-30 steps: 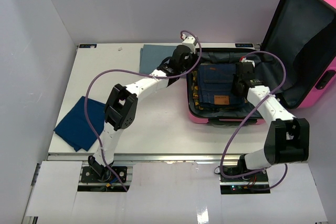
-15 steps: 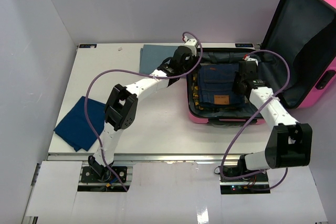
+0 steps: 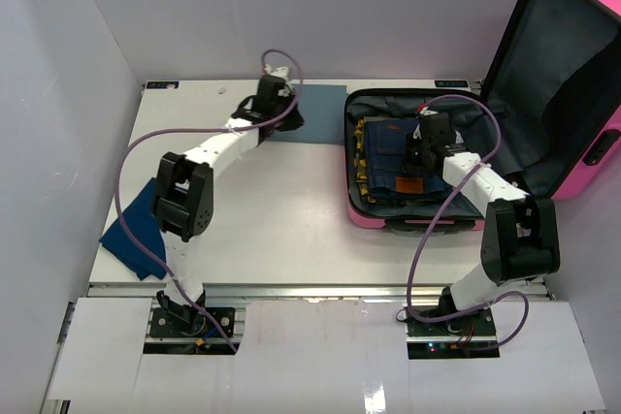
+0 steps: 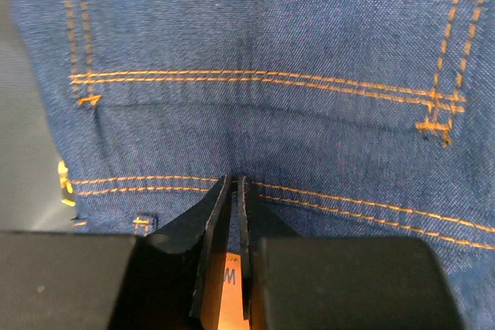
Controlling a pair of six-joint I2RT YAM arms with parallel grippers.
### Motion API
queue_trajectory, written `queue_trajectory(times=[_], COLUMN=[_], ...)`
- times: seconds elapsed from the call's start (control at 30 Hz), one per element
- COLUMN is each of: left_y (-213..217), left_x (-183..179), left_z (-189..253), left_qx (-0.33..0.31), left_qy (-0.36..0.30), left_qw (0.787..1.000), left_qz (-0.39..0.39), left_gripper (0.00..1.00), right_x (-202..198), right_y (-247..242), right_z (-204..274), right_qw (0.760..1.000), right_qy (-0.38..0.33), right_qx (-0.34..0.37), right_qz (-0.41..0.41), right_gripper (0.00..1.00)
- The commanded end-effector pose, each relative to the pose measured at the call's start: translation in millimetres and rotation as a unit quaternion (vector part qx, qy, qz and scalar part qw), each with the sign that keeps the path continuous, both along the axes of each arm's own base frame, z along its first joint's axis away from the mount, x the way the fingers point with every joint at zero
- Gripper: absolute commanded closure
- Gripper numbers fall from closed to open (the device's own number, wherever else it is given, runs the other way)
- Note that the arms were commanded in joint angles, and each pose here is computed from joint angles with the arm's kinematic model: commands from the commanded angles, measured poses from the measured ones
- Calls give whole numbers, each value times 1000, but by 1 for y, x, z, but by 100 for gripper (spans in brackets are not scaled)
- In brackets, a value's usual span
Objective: Pack the luggage
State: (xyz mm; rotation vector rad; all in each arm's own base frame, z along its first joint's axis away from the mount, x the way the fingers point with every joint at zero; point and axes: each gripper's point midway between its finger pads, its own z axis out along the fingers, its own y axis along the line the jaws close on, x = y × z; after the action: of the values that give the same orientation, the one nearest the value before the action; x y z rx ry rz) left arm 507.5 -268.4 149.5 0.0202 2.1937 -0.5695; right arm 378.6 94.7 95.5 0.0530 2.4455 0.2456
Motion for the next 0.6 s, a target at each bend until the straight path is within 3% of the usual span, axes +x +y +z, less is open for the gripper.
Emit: queue_trajectory(times=[0.0, 0.17, 0.27, 0.4, 0.47, 0.5, 0.57], left_y=[50, 103, 131, 144, 134, 126, 119], left_x=[-8, -19, -25, -20, -11, -9, 1], left_z=[9, 6, 12, 18, 17, 17, -3], left_qx=[-28, -33, -53, -71, -70, -72, -53], left_qy=[11, 18, 11, -9, -18, -16, 1], left_qw=[997, 989, 981, 980, 986, 990, 994], left_qz=[65, 144, 186, 188, 150, 124, 94], left_gripper=[100, 100, 100, 100, 100, 98, 74], right_x=[6, 9, 19, 25, 24, 23, 21], right_y=[-3, -1, 5, 0, -4, -6, -6], right_z=[21, 66, 66, 21, 7, 3, 2], right_qw=[1000, 997, 995, 999, 1000, 1000, 1000], right_qy=[-23, -80, -100, -37, -18, -17, -20], right_qx=[-2, 8, 10, -10, -17, -19, -17], right_qz=[-7, -1, 23, 10, -3, -9, -9], right_gripper=[86, 87, 87, 89, 89, 89, 86])
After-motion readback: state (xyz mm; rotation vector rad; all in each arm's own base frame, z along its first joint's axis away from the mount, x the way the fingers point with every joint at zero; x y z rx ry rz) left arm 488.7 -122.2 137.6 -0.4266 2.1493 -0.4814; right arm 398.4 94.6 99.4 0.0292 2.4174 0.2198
